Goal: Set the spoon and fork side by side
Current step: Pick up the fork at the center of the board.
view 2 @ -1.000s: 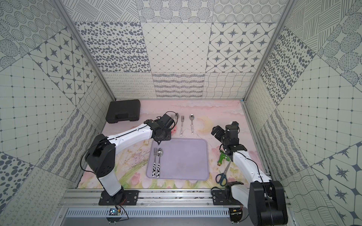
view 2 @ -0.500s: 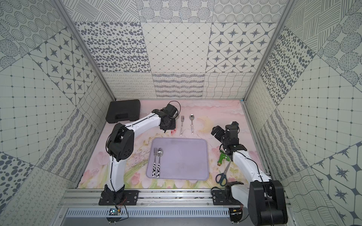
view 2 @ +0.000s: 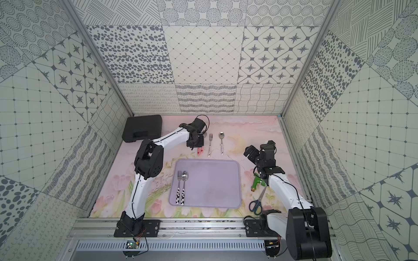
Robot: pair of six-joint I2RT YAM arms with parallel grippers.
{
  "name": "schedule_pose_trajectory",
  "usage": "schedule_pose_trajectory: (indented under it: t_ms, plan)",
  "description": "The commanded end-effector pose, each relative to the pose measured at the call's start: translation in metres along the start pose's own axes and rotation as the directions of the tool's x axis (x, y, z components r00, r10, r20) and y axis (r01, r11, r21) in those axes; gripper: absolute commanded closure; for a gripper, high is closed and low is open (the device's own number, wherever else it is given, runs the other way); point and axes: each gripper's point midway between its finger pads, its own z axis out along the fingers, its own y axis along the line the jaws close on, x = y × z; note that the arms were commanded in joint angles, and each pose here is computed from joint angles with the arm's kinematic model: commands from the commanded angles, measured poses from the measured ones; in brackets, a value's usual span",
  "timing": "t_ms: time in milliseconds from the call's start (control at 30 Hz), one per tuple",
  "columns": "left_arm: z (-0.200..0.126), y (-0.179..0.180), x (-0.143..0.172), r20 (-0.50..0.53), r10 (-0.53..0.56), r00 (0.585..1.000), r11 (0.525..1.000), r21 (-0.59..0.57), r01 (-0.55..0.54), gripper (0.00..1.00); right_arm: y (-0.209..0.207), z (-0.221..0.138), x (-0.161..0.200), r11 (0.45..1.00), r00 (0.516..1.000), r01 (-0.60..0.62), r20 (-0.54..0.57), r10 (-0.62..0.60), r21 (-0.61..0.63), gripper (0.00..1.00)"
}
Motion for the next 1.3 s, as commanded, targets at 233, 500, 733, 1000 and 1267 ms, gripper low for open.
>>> schedule_pose_trajectory:
  t_ms: [233, 500, 733, 1000, 1267]
  plan:
    - [0.015, 0.011, 0.013, -0.078, 0.018, 0.997, 0.999, -0.037, -0.021, 0.74, 0.009, -0.001, -0.008, 1.000, 1.000, -0.004, 0.026, 0.005, -0.030, 0.03]
    - [0.013, 0.012, 0.017, -0.095, 0.019, 0.995, 0.999, -0.039, -0.023, 0.90, 0.010, -0.001, -0.008, 1.000, 1.000, -0.004, 0.025, 0.004, -0.031, 0.03]
    - [0.006, 0.013, 0.015, -0.094, 0.017, 0.995, 0.999, -0.040, -0.021, 1.00, 0.010, -0.001, -0.007, 0.999, 1.000, -0.007, 0.021, 0.007, -0.034, 0.03]
    - [-0.015, 0.006, 0.012, -0.062, 0.012, 0.998, 1.000, -0.008, -0.013, 1.00, 0.012, -0.003, -0.008, 0.999, 1.000, -0.008, 0.022, 0.009, -0.041, 0.03]
    - [-0.037, 0.002, 0.017, -0.031, 0.014, 0.999, 1.000, -0.013, -0.014, 1.00, 0.013, -0.005, -0.009, 0.999, 0.999, -0.007, 0.031, 0.008, -0.046, 0.03]
